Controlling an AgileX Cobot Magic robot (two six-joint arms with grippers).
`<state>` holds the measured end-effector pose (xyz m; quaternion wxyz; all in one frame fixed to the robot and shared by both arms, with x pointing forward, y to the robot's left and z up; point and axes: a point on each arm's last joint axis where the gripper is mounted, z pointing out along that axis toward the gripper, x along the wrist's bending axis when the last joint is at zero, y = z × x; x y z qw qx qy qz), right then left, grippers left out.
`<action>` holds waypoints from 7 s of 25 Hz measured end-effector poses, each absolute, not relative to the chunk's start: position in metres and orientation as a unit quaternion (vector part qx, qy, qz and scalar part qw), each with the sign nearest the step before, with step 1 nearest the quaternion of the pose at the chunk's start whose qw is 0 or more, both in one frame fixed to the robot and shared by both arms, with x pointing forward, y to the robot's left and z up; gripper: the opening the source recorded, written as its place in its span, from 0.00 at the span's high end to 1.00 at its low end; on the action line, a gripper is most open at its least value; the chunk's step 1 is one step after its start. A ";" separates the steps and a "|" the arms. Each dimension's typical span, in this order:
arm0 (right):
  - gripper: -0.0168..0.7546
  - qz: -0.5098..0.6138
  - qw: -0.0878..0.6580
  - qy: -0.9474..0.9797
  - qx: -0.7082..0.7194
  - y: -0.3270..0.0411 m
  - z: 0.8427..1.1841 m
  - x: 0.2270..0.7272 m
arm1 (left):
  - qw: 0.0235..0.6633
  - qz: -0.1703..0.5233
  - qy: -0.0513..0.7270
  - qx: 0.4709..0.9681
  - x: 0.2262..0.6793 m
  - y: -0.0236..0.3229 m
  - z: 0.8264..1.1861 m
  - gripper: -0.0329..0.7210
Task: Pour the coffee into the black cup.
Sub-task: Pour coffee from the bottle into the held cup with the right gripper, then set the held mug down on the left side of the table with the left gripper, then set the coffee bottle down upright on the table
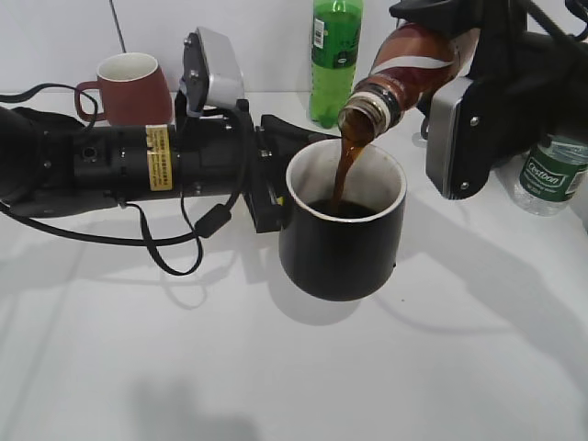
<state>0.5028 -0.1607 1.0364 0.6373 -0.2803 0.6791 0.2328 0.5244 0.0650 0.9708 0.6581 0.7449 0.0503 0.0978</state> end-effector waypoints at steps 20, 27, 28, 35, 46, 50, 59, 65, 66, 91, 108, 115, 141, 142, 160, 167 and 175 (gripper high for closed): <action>0.29 0.206 0.652 0.669 -0.290 -0.162 1.038 0.505 | 0.657 0.098 0.051 0.746 0.525 0.065 0.971 0.91; 0.29 0.199 0.656 0.664 -0.297 -0.162 1.039 0.505 | 0.657 0.099 0.050 0.746 0.525 0.065 0.971 0.91; 0.29 0.199 0.657 0.664 -0.297 -0.162 1.039 0.505 | 0.657 0.099 0.050 0.746 0.525 0.065 0.971 0.91; 0.29 0.198 0.657 0.663 -0.297 -0.162 1.040 0.505 | 0.657 0.099 0.050 0.746 0.525 0.065 0.971 0.91; 0.29 0.299 0.610 0.707 -0.197 -0.162 1.034 0.502 | 0.667 0.104 0.071 0.735 0.528 0.066 0.973 0.91; 0.29 0.353 0.572 0.725 -0.153 -0.160 1.031 0.499 | 0.668 0.104 0.071 0.734 0.528 0.066 0.973 0.91; 0.29 0.521 0.423 0.737 0.081 -0.159 1.031 0.498 | 0.672 0.130 0.095 0.723 0.540 0.083 0.980 0.91; 0.29 0.559 0.371 0.726 0.151 -0.159 1.031 0.498 | 0.667 0.183 0.107 0.714 0.557 0.125 0.998 0.91; 0.29 0.559 0.370 0.726 0.152 -0.159 1.031 0.498 | 0.665 0.190 0.114 0.713 0.559 0.134 0.998 0.91; 0.29 0.577 0.370 0.707 0.173 -0.160 1.034 0.499 | 0.577 0.360 0.345 0.647 0.560 0.247 0.948 0.91; 0.29 0.577 0.370 0.707 0.173 -0.160 1.034 0.499 | 0.543 0.386 0.444 0.600 0.591 0.263 0.888 0.91; 0.29 0.577 0.370 0.707 0.173 -0.160 1.034 0.499 | 0.545 0.388 0.443 0.597 0.593 0.263 0.887 0.90; 0.29 0.575 0.341 0.625 0.405 -0.176 0.999 0.532 | 0.540 0.356 0.459 0.609 0.505 0.264 0.907 0.63; 0.29 0.569 0.337 0.616 0.428 -0.177 0.992 0.535 | 0.544 0.357 0.451 0.610 0.502 0.263 0.911 0.63; 0.29 0.520 0.345 0.670 0.403 -0.169 0.884 0.555 | 0.613 0.370 0.346 0.606 0.482 0.251 0.966 0.64; 0.29 0.525 0.347 0.665 0.402 -0.168 0.877 0.556 | 0.614 0.368 0.344 0.607 0.482 0.250 0.966 0.64; 0.17 0.508 0.334 0.680 0.410 -0.172 0.882 0.544 | 0.614 0.367 0.343 0.608 0.482 0.250 0.966 0.64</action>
